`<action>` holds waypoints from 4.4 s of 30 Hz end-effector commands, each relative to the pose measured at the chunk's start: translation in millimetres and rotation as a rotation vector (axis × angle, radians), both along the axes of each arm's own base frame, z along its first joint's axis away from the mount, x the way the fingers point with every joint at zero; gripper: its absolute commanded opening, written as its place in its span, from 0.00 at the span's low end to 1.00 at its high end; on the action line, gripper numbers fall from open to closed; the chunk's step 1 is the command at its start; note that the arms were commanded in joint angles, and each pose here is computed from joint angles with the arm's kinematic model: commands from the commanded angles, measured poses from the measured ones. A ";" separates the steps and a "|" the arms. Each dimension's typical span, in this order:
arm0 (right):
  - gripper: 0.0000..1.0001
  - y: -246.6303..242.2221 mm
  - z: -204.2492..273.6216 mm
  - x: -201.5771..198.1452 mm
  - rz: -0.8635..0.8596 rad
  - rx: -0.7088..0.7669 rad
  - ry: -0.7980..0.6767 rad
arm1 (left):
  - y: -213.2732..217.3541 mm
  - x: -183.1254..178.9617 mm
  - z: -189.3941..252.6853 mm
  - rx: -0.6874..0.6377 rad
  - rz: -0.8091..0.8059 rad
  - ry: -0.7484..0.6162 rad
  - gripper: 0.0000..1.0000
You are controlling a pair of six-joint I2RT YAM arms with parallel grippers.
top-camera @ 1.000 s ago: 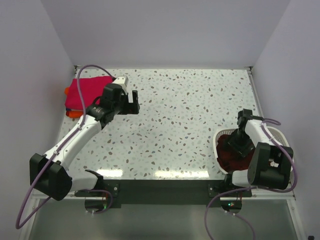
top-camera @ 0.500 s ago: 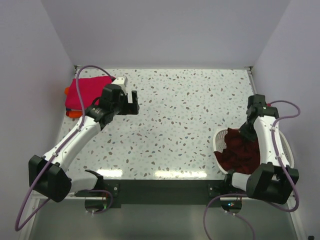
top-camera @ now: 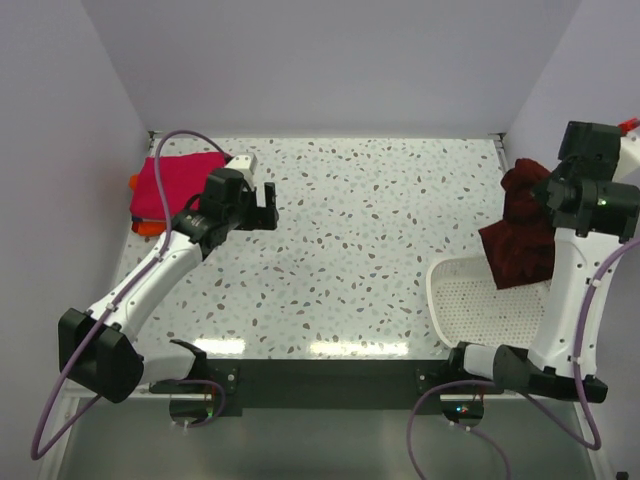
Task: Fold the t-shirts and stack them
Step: Move the tshirt to the center of the board, then flatten the tshirt out
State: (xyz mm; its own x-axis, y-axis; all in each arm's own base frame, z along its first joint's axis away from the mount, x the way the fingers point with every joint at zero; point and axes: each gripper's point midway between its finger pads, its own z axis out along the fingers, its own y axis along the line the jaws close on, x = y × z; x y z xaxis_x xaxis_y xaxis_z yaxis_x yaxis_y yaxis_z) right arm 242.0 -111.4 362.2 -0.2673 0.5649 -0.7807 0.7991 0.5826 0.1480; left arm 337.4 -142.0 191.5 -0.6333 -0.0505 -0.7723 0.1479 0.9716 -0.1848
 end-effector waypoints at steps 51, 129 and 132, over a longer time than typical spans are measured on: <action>0.83 332.1 -164.5 196.1 0.938 0.465 0.153 | -126.8 -26.0 -0.2 -0.260 -0.287 0.120 0.97; 0.80 254.9 -217.2 129.3 0.905 0.628 0.315 | -77.5 78.8 73.8 -0.072 0.022 0.046 0.00; 0.79 268.6 -222.3 133.7 0.933 0.641 0.329 | -30.3 89.9 114.6 -0.084 0.110 -0.002 0.00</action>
State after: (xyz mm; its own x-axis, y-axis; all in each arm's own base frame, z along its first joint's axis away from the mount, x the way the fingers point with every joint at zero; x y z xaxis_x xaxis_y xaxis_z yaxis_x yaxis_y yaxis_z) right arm 357.8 136.4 117.2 -0.9191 0.3477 -0.1855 0.2467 0.8747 0.4173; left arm 429.6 -206.7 211.3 -0.7388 -0.0830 -0.6688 0.0675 0.9783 -0.1960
